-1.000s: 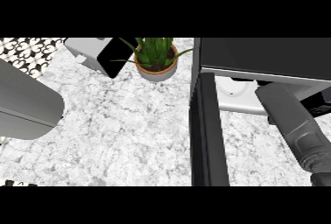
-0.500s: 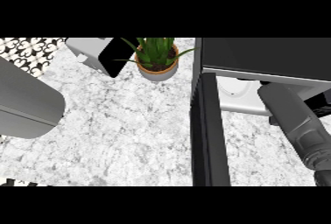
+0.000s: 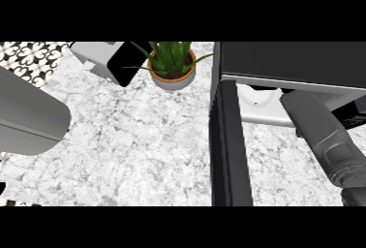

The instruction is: Pick up the milk, place it into the microwave and close the microwave

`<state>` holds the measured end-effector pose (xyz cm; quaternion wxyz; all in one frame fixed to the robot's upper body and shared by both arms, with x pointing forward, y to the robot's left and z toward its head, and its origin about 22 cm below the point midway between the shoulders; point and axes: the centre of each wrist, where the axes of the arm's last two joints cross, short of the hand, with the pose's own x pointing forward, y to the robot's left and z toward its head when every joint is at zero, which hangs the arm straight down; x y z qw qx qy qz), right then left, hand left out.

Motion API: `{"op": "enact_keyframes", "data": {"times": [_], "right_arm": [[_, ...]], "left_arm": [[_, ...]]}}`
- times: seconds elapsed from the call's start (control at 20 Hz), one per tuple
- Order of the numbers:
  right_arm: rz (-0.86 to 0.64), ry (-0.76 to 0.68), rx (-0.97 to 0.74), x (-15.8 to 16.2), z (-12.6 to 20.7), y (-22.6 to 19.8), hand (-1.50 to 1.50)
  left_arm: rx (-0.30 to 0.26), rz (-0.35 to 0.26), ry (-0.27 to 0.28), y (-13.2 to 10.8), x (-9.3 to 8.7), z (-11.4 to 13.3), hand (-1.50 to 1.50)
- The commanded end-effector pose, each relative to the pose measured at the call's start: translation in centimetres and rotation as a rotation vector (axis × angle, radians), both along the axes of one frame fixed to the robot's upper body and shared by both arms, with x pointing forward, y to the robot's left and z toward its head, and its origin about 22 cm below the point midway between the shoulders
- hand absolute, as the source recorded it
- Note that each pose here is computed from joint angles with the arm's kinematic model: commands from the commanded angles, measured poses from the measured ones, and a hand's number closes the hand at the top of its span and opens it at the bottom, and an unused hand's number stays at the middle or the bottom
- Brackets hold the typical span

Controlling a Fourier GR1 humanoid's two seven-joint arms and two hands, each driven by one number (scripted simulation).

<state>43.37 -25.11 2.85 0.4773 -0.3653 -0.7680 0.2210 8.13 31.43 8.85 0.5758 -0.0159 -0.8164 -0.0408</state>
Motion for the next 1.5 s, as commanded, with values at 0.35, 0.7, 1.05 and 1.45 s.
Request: {"op": "enact_keyframes", "data": {"times": [0.35,0.7,1.05,1.45], "right_arm": [[0.188,0.026,0.318,-0.6,-1.3,0.3,-1.5],[0.259,0.115,0.506,-2.9,-5.0,-0.4,-1.5],[0.368,0.174,0.687,-5.6,-8.5,-0.8,-1.5],[0.405,0.228,0.746,-9.8,-12.6,-2.4,-1.5]], "left_arm": [[-0.015,-0.134,-0.004,-1.9,1.8,-0.9,-1.5],[-0.022,-0.196,0.009,-4.7,2.3,-0.1,-1.5],[-0.031,-0.262,0.034,-7.3,3.7,0.0,1.5],[-0.057,-0.304,0.092,-9.5,5.6,0.1,1.5]]}}
